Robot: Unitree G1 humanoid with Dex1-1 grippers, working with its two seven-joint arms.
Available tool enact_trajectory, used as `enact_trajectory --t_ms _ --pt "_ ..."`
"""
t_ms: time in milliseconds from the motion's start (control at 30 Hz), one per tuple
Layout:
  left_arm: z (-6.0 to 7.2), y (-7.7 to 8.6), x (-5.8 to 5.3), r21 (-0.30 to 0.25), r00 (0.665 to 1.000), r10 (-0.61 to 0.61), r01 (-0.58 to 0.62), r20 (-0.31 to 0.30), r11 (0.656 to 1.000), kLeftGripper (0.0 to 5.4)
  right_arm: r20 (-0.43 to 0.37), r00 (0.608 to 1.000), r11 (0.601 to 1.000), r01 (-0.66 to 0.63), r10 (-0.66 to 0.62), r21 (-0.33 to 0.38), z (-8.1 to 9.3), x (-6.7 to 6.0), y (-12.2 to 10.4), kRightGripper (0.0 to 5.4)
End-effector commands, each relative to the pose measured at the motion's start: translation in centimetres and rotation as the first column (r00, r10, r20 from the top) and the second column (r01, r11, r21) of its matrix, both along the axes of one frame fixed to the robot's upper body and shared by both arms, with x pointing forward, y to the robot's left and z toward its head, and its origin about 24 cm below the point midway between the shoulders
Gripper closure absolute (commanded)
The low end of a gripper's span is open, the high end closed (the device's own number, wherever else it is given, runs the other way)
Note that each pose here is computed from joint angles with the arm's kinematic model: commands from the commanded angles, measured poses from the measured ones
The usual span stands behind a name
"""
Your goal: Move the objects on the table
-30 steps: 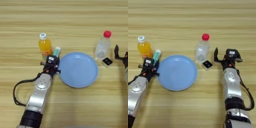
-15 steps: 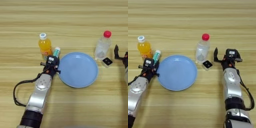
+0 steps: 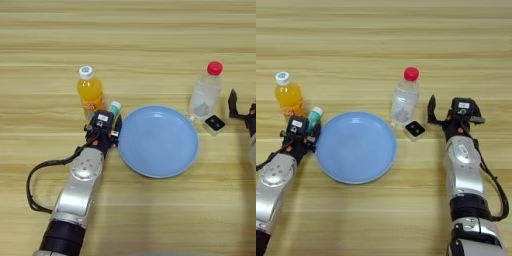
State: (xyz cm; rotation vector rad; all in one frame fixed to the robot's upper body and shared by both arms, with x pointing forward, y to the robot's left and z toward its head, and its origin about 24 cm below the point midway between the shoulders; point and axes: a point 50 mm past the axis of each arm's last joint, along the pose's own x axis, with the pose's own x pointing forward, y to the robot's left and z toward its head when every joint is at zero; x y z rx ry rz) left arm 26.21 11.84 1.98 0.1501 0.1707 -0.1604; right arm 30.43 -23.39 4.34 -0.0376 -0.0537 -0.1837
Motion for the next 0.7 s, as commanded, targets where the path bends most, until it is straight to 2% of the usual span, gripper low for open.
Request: enact_trajectory --t_ms 33,300,700 --pt "0.1 0.0 0.2 0.012 1.0 -0.001 0.0 0.008 1.0 2.22 0.012 1.0 1.0 0.001 -0.001 -0.011 0.5 0.4 -0.1 0.0" --pt "0.2 0.1 0.2 0.009 1.0 -0.001 0.001 0.011 1.0 1.52 0.011 1.0 1.0 -0.001 0.001 -0.013 0.5 0.5 -0.1 0.0" --pt "2.3 -0.6 -0.6 -0.015 0.997 -0.03 0.031 0.073 0.999 0.25 0.008 1.0 1.0 0.0 0.0 -0.015 0.4 0.6 -0.1 0.0"
